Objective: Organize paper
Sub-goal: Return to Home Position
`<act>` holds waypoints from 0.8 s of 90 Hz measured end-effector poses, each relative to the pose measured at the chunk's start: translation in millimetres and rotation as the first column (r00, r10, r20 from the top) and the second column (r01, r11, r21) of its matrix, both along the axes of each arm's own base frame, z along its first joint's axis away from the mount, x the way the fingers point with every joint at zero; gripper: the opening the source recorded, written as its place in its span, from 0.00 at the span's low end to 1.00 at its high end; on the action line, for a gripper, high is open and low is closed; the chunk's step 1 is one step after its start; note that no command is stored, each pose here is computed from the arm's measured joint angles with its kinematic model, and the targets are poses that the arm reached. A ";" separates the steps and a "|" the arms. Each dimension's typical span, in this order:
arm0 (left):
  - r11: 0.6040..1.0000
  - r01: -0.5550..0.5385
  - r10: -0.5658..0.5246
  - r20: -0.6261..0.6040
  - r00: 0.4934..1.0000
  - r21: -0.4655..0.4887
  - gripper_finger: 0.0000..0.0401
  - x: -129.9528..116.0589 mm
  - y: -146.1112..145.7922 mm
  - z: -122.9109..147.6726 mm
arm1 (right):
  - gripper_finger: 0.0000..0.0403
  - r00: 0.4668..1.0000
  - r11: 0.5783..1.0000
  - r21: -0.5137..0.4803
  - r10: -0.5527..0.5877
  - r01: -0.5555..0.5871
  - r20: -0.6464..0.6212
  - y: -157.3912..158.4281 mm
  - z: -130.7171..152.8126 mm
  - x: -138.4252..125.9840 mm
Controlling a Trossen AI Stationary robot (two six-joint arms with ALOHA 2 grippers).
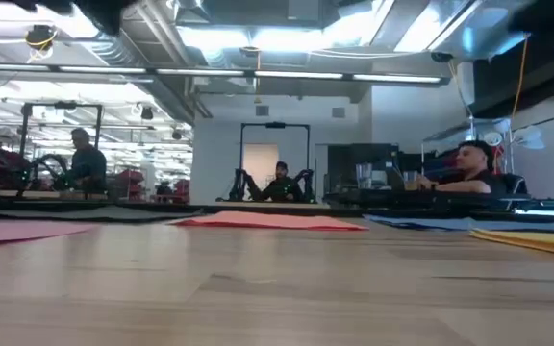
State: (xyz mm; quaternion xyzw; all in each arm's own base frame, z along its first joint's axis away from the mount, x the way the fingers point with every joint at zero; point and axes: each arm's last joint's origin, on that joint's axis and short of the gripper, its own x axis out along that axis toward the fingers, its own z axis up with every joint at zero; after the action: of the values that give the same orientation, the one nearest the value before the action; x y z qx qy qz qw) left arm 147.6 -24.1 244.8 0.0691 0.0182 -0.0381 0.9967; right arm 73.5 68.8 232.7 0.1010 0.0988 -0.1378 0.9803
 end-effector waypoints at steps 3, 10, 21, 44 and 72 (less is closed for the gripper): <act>1.000 0.012 -0.012 0.004 1.000 -0.003 0.39 2.6 6.3 -2.4 | 0.20 1.000 1.000 -0.003 0.001 0.000 0.017 -0.4 -3.5 2.7; 1.000 0.025 -0.025 0.019 0.999 -0.008 0.39 6.3 20.1 -4.0 | 0.20 0.997 0.999 -0.023 0.044 -0.042 0.069 -2.9 -3.4 9.1; 0.999 0.031 -0.031 -0.004 1.000 -0.031 0.39 8.3 38.1 -13.4 | 0.20 0.978 0.993 -0.092 0.093 -0.077 0.186 -15.3 0.0 22.5; 0.996 0.041 -0.042 -0.015 0.999 -0.079 0.39 -2.8 49.7 -39.1 | 0.20 0.971 0.989 -0.084 0.134 -0.119 0.200 -49.8 -29.2 44.7; 0.988 0.014 -0.005 0.053 0.999 -0.155 0.39 -28.2 44.9 -73.1 | 0.20 0.980 0.987 -0.066 0.157 -0.149 0.124 -66.7 -43.2 52.6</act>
State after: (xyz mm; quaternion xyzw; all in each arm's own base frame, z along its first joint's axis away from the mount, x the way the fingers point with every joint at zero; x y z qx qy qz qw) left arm 119.4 20.9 171.7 -0.0077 -0.0115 -0.0423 0.9990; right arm 126.1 2.1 189.5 0.0739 0.0390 -0.0580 0.9948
